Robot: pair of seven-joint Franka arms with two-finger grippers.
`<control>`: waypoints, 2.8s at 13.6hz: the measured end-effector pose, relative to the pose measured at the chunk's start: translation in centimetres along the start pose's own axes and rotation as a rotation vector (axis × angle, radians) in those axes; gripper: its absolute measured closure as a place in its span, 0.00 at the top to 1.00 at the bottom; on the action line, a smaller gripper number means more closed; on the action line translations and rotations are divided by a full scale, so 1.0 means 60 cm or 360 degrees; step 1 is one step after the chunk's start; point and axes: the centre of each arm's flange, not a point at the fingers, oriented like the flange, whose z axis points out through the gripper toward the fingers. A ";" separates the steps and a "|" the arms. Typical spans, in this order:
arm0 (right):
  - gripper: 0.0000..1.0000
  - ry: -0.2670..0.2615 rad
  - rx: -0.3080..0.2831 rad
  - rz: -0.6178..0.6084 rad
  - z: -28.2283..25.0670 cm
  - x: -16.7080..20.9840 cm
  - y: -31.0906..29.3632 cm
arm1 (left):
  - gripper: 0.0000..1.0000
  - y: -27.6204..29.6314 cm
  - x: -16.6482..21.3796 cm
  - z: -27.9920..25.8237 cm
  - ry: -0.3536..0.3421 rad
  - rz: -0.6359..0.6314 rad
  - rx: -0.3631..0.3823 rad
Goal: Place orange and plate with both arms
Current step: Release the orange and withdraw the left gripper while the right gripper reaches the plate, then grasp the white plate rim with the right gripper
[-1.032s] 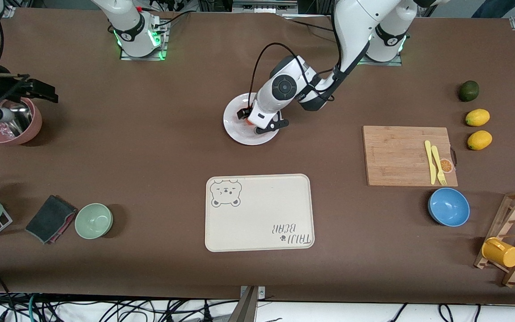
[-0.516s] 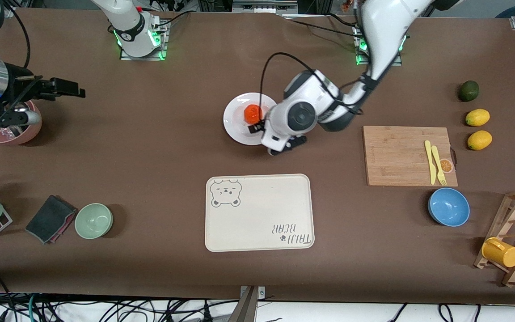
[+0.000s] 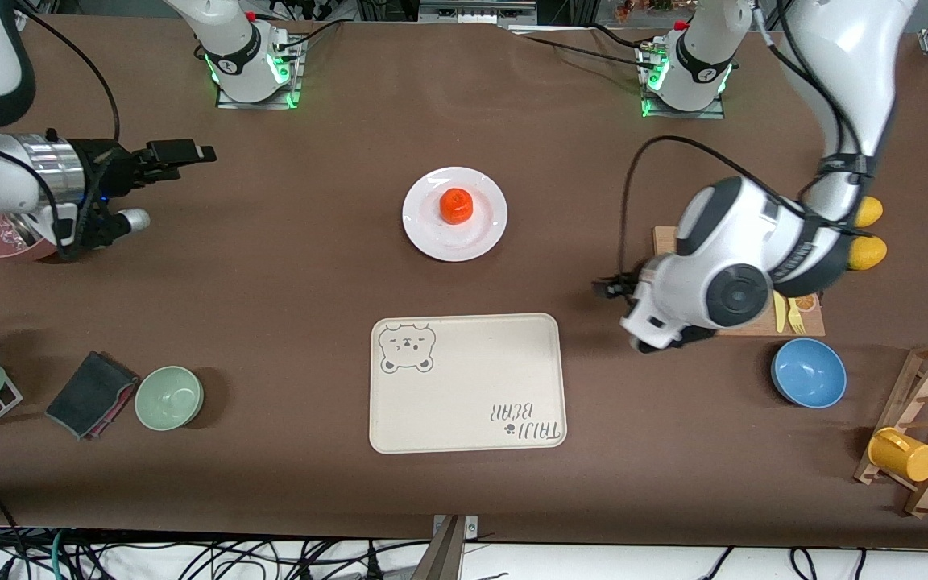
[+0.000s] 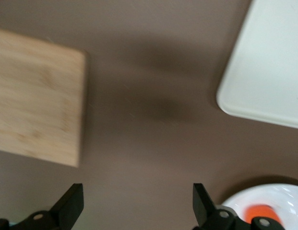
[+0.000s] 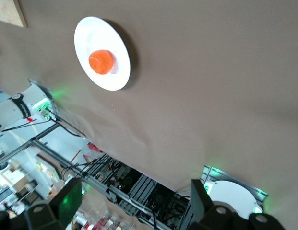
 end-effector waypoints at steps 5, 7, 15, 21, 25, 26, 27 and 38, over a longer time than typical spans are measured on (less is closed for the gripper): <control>1.00 -0.0215 0.0267 -0.0139 0.179 0.120 0.035 | 1.00 -0.190 0.075 -0.052 0.0129 0.0069 0.0058; 1.00 -0.0161 0.0298 -0.0159 0.273 0.165 0.040 | 1.00 -0.244 0.078 -0.092 0.0195 0.0010 0.0052; 1.00 0.0198 0.0388 -0.0292 0.547 0.175 -0.001 | 1.00 -0.400 0.012 -0.233 0.0312 0.0006 -0.0123; 1.00 0.0398 0.0603 -0.0363 0.652 0.183 0.004 | 1.00 -0.367 -0.056 -0.281 0.0416 0.0078 -0.0082; 1.00 0.0431 0.0686 -0.0352 0.689 0.193 0.033 | 1.00 -0.312 -0.136 -0.287 0.0515 0.0109 -0.0045; 1.00 0.0433 0.0687 -0.0354 0.688 0.194 0.032 | 1.00 -0.314 -0.150 -0.293 0.0536 0.0100 -0.0048; 0.98 0.0434 0.0687 -0.0357 0.688 0.194 0.030 | 1.00 -0.318 -0.160 -0.301 0.0569 0.0091 -0.0055; 0.30 0.0403 0.0714 -0.0366 0.721 0.213 0.043 | 1.00 -0.369 -0.153 -0.320 0.0734 0.0374 -0.0012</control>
